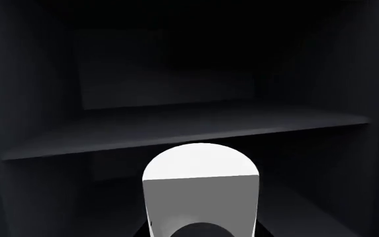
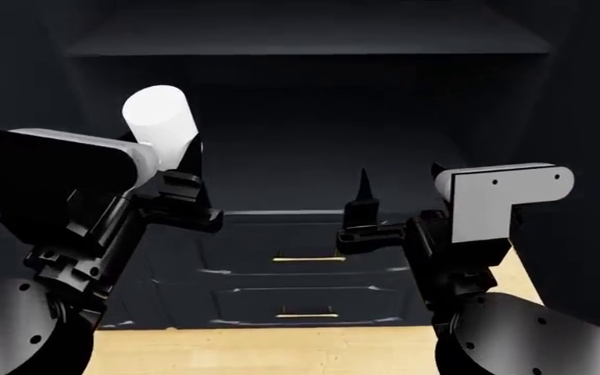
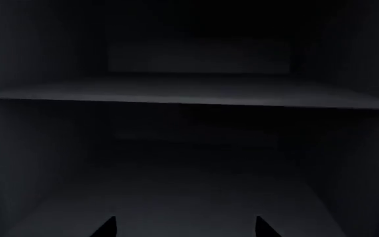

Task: A wet mug is on the counter and needs to be dried. Pick it up and place it upside down in the open cabinet.

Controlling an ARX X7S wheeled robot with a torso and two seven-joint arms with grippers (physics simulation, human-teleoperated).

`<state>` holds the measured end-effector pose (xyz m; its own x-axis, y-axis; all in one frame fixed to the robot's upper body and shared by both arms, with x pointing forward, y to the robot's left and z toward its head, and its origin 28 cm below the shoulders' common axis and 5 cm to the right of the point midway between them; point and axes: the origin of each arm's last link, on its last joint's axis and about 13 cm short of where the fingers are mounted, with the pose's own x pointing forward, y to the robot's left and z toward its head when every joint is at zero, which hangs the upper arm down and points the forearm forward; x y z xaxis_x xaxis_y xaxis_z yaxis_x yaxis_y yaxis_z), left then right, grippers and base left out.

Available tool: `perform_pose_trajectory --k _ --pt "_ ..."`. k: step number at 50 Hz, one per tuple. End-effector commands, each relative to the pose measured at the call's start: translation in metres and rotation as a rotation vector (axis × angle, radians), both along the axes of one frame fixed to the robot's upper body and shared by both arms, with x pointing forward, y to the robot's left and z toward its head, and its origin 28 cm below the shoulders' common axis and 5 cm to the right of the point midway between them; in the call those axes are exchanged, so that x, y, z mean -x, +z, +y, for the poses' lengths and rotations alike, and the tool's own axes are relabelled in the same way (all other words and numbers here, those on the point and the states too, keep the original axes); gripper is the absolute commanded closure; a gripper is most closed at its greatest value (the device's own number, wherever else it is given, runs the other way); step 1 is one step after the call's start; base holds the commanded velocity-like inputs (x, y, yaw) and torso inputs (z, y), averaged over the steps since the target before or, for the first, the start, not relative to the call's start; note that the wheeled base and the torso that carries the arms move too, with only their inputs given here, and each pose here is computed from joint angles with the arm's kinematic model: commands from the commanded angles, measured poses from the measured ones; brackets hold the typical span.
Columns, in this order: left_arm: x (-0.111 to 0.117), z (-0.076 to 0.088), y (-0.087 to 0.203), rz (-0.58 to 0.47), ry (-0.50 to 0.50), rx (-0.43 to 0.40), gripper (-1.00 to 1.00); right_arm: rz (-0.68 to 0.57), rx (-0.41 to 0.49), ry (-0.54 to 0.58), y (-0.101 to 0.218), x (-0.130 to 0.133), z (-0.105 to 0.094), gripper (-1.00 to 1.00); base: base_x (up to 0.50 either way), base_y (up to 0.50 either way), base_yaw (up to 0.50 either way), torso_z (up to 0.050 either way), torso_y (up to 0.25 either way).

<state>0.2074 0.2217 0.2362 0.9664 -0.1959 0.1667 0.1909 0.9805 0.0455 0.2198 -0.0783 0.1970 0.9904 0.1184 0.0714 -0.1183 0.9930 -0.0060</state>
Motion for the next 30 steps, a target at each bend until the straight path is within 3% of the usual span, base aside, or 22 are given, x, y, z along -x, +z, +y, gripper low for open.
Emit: perform_pose_trajectory --k 1,12,30 --pt "0.001 0.000 0.002 -0.015 0.007 0.019 1.00 -0.004 -0.007 0.009 0.000 0.001 0.000 -1.00 0.50 -0.17 0.00 0.000 0.000" --pt "0.002 0.002 0.002 -0.018 0.013 0.027 1.00 -0.020 -0.009 0.008 0.000 0.002 0.000 -1.00 0.48 -0.16 0.00 0.000 0.001" --pt "0.009 0.001 0.019 -0.059 0.013 0.033 1.00 -0.033 0.005 -0.019 -0.001 0.002 0.001 -1.00 0.01 0.00 0.00 0.001 0.001"
